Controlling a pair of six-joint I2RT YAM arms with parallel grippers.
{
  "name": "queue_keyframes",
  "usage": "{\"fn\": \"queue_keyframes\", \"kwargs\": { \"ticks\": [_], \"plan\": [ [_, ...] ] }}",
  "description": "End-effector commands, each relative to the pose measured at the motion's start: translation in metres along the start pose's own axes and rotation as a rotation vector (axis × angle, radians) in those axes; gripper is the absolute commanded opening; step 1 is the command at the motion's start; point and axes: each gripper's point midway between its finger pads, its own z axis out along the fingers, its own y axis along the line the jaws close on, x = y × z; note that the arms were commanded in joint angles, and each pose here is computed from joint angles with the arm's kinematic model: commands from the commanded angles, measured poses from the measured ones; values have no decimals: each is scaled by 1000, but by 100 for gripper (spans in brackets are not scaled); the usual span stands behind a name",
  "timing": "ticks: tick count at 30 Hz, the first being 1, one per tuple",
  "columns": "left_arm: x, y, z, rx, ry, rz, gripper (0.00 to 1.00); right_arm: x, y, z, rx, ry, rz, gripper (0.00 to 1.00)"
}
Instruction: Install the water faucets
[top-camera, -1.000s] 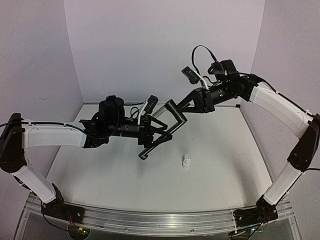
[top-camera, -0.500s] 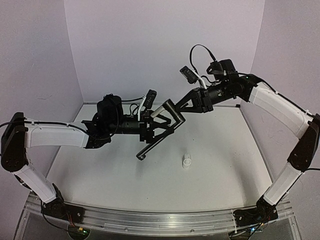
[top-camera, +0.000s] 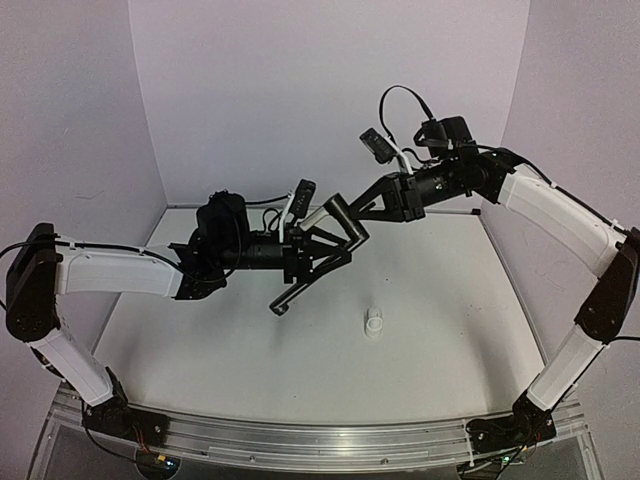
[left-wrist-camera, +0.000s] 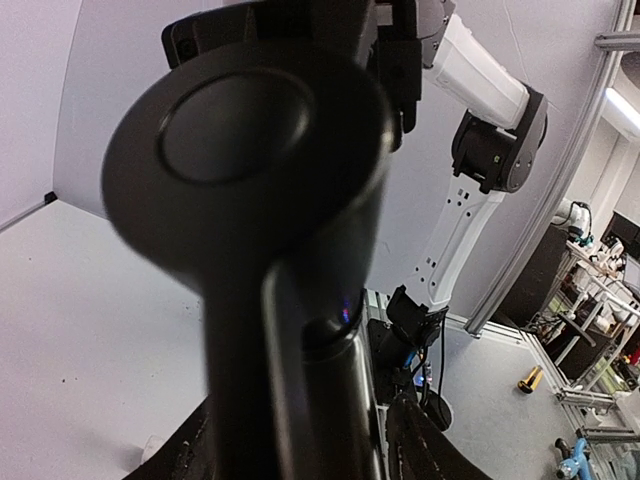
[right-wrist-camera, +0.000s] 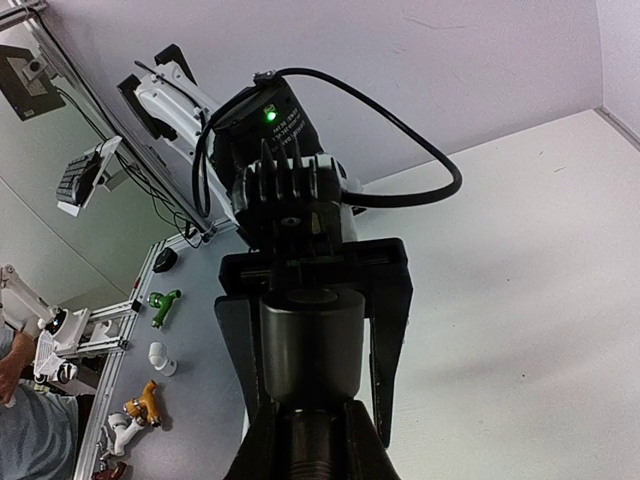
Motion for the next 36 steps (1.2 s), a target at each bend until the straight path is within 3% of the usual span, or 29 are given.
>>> {"fn": "queue_keyframes", "kwargs": {
  "ticks": [1, 20, 28, 36],
  "plan": [
    [-24, -3, 2, -9, -100, 55, 53, -35, 22, -8, -36, -75, -108, 0],
    [-31, -1, 5, -44, -259, 100, 55, -60, 17, -8, -19, -155, -67, 0],
    [-35, 1, -9, -92, -317, 113, 51, -58, 19, -9, -30, -154, -67, 0],
    [-35, -9, -29, -114, -332, 129, 59, -55, 16, -8, -18, -150, -73, 0]
  ]
}}
